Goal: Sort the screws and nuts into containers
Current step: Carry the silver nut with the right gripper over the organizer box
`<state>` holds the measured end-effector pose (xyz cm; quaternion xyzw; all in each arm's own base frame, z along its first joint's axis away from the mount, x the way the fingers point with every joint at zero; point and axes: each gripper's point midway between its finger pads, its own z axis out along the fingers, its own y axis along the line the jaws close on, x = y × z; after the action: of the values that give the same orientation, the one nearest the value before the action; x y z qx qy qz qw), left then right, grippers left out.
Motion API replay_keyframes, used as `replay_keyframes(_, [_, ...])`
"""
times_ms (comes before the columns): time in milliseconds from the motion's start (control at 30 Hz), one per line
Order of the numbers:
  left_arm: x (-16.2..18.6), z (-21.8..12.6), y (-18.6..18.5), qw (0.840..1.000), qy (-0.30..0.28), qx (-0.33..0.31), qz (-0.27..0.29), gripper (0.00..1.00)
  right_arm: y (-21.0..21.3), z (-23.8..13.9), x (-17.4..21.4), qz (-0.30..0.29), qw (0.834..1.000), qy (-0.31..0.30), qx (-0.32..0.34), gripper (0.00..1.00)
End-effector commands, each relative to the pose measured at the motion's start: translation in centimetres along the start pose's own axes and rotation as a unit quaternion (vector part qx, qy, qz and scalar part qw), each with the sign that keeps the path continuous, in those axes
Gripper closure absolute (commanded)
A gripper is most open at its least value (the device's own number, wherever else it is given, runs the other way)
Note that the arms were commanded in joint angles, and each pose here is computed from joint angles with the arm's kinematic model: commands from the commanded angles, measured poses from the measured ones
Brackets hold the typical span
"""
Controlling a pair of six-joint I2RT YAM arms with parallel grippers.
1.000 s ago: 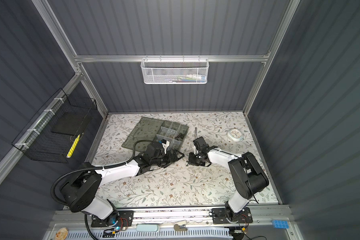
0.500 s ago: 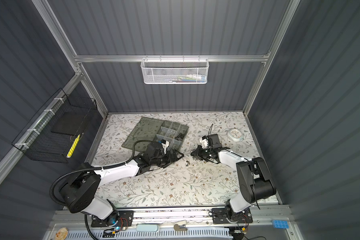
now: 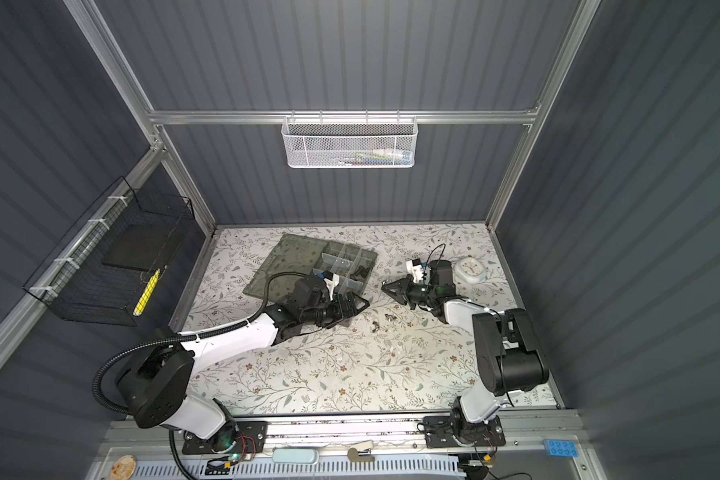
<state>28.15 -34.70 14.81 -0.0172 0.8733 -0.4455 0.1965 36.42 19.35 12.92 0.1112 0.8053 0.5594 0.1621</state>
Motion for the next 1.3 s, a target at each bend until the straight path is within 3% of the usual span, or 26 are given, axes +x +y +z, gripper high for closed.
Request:
replay_keyframes(0, [-2.2, -1.5, -1.0, 1.000, -0.020, 0.008, 0.012, 0.00, 2.9, 0.3, -1.6, -0.011, 0.999, -0.001, -0.051, 1.00])
replay_keyframes(533, [-7.4, -4.1, 0.4, 0.999, -0.030, 0.012, 0.000, 0.00, 7.2, 3.9, -7.5, 0.019, 0.989, -0.010, -0.147, 1.00])
replay_keyframes(1000, [-12.7, -4.2, 2.3, 0.998, -0.045, 0.027, -0.027, 0.00, 8.6, 10.7, -10.8, 0.015, 0.989, 0.019, -0.147, 1.00])
replay_keyframes(1267, [-14.9, -3.6, 3.1, 0.998, -0.047, 0.031, -0.031, 0.00, 6.3, 14.6, -11.7, 0.030, 0.991, 0.027, -0.125, 1.00])
